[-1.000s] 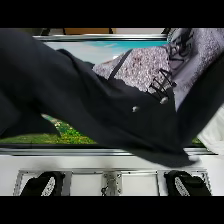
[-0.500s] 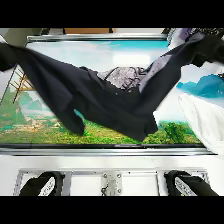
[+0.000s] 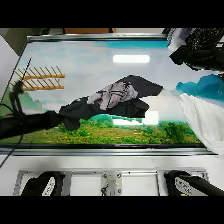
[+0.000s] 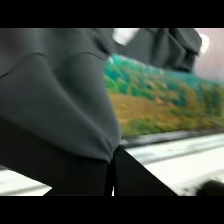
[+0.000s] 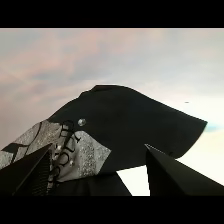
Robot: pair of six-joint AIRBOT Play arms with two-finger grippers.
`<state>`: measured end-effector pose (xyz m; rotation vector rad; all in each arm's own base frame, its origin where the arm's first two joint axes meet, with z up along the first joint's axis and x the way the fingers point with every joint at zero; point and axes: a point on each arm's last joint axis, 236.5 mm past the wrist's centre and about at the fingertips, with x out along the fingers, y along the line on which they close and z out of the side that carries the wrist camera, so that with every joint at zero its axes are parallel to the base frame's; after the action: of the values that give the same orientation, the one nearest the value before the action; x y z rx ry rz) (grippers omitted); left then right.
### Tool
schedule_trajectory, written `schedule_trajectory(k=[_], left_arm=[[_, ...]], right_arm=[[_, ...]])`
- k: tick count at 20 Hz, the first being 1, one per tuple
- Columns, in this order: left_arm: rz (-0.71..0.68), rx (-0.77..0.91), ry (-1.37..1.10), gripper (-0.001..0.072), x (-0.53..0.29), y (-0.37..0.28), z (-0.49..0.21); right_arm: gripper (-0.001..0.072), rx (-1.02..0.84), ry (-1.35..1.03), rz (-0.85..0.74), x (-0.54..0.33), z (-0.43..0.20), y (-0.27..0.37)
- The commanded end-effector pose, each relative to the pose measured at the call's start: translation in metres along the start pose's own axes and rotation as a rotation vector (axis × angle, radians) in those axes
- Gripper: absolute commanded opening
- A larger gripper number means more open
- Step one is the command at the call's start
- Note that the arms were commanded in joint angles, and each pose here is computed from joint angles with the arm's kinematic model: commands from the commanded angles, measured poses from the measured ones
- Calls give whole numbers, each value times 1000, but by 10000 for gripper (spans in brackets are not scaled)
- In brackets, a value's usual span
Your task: Fold the clothes and pants, and hang the long-sleeved shirts on hangers.
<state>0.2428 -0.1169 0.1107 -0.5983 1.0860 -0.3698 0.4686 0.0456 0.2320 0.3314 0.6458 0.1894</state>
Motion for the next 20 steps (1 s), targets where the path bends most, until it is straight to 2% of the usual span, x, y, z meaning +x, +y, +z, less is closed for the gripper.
schedule_trajectory(k=[1,4,10,13,16,17,18,19,20], left_arm=[[-227,-124,77,13,31,-29,-38],[-314,-6,79,13,48,-81,-40],[-487,385,220,13,126,-240,-101],[-534,486,293,13,167,-295,-115],[-567,513,277,21,194,-330,-103],[-572,522,265,291,199,-334,-97],[-574,521,258,619,203,-337,-90],[-570,532,260,638,202,-336,-83],[-541,567,256,603,201,-328,-70]], right_arm=[[613,-13,-53,6,-13,12,6],[613,-33,-168,18,-46,36,19],[613,-86,-485,47,-140,90,50],[613,-150,-558,-9,-177,95,51],[613,-204,-606,-70,-204,97,47],[613,-213,-616,-81,-209,98,46],[613,-219,-621,-88,-212,98,46],[613,-220,-620,-88,-213,97,46],[613,-220,-612,-89,-212,96,46]])
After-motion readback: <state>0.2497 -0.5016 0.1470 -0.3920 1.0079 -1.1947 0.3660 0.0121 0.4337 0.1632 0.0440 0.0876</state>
